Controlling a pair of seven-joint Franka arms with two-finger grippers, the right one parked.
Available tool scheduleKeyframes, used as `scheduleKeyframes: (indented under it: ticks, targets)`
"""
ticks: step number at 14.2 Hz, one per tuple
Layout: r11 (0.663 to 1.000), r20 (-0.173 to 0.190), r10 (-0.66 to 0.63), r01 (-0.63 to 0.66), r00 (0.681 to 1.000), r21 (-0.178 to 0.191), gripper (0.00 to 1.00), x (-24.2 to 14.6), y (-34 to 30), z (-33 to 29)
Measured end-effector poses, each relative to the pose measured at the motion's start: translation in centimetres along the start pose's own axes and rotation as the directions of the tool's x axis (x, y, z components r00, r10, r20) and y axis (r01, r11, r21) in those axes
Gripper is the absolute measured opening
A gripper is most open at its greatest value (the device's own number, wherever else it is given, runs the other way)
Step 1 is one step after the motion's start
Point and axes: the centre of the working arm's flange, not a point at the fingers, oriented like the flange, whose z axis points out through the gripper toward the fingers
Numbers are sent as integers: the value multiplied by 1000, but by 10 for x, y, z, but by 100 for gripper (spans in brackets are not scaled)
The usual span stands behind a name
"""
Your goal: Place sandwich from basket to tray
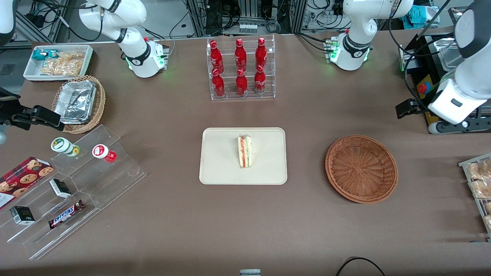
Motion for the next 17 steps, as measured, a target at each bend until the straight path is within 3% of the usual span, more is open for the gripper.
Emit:
scheduleKeyframes:
  ticks: [7, 13, 17]
  targets:
    - [999, -63, -1, -1, 998, -36, 100, -2, 0, -31]
    - [999, -93, 4, -8, 996, -41, 100, -3, 1, -46]
    - [999, -94, 4, -8, 996, -41, 100, -3, 1, -46]
